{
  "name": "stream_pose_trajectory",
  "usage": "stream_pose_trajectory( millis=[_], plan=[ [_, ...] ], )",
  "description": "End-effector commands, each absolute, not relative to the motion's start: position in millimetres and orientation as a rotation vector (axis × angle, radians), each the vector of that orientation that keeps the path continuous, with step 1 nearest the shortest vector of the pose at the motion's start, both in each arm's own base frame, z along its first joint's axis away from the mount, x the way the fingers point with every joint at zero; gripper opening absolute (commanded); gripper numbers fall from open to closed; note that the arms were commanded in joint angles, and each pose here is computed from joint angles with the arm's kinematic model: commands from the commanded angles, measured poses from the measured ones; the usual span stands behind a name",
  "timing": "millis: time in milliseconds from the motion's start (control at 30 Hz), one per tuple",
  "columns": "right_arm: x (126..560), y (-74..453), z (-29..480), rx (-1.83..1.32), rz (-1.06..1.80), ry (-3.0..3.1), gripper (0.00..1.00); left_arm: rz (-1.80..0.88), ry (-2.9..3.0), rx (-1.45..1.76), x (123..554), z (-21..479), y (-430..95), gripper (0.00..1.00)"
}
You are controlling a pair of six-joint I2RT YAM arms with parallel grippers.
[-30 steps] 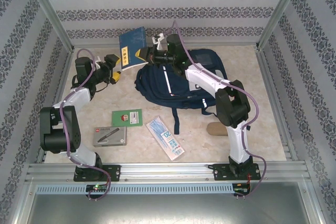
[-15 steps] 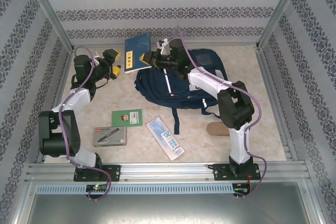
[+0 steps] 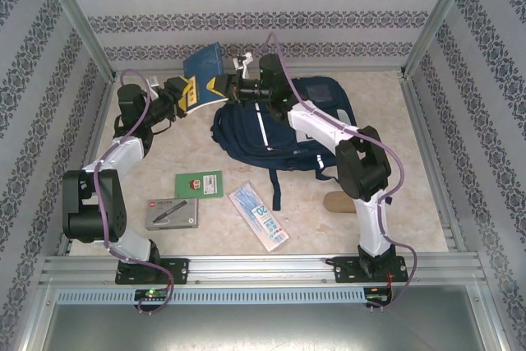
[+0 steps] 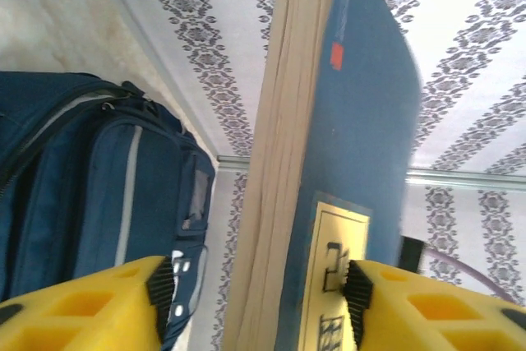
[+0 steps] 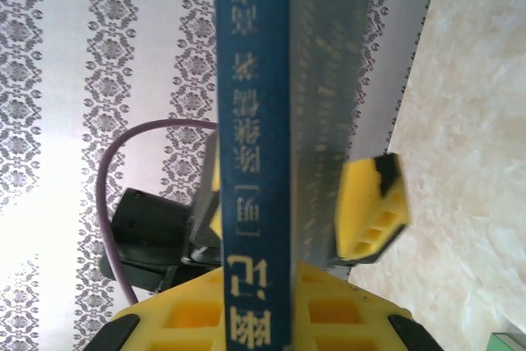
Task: Pack the student bag
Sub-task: Pick up the book from the middle-left of the table.
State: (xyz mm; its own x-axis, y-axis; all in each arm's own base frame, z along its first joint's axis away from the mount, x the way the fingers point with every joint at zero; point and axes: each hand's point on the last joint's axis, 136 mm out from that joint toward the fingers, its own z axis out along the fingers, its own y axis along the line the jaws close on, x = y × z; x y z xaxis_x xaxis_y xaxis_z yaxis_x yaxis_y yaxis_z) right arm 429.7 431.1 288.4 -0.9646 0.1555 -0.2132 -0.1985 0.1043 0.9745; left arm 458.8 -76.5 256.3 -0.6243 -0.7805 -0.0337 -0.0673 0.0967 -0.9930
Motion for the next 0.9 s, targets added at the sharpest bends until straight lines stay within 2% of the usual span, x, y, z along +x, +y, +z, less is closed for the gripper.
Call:
stream_pose_trajectory(
  millis=[0,133,167,233,300,367,400,500,633,733,867],
  plan=[
    [419.1,441.4,302.5,-0.145,1.991,2.073,0.00,-1.645,1.721,-0.730,462.1,287.3,-83.1,0.52],
    [420.6,440.9,295.1,-0.138,1.977,2.090,0.00,-1.676,1.686,-0.724,462.1,297.7,-83.5,0.47],
    [421.0,441.0,292.4,-0.135,1.972,2.097,0.00,-1.678,1.684,-0.721,461.7,299.4,-83.7,0.42],
    [422.1,440.2,289.3,-0.130,1.963,2.104,0.02,-1.671,1.688,-0.728,461.0,300.2,-83.1,0.28],
    [424.5,437.3,283.5,-0.120,1.940,2.121,0.16,-1.654,1.696,-0.734,460.0,299.5,-82.2,0.16],
    [427.2,431.7,274.4,-0.115,1.881,2.156,0.37,-1.622,1.720,-0.741,458.5,296.7,-81.4,0.05],
    [429.3,425.6,265.8,-0.102,1.819,2.194,0.42,-1.601,1.734,-0.745,457.6,294.8,-80.8,0.03],
    [438.7,396.7,236.6,-0.038,1.584,2.305,0.45,-1.522,1.801,-0.735,452.6,287.5,-79.9,0.00],
    [442.4,352.8,198.4,-0.023,1.190,2.466,0.44,-1.394,1.918,-0.703,443.2,276.3,-78.4,0.00],
    [442.3,324.6,176.4,-0.081,0.882,2.563,0.43,-1.311,1.978,-0.683,436.0,268.6,-75.8,0.00],
    [441.3,309.4,154.7,-0.164,0.643,2.638,0.42,-1.243,2.019,-0.664,428.8,263.7,-73.0,0.00]
  ],
)
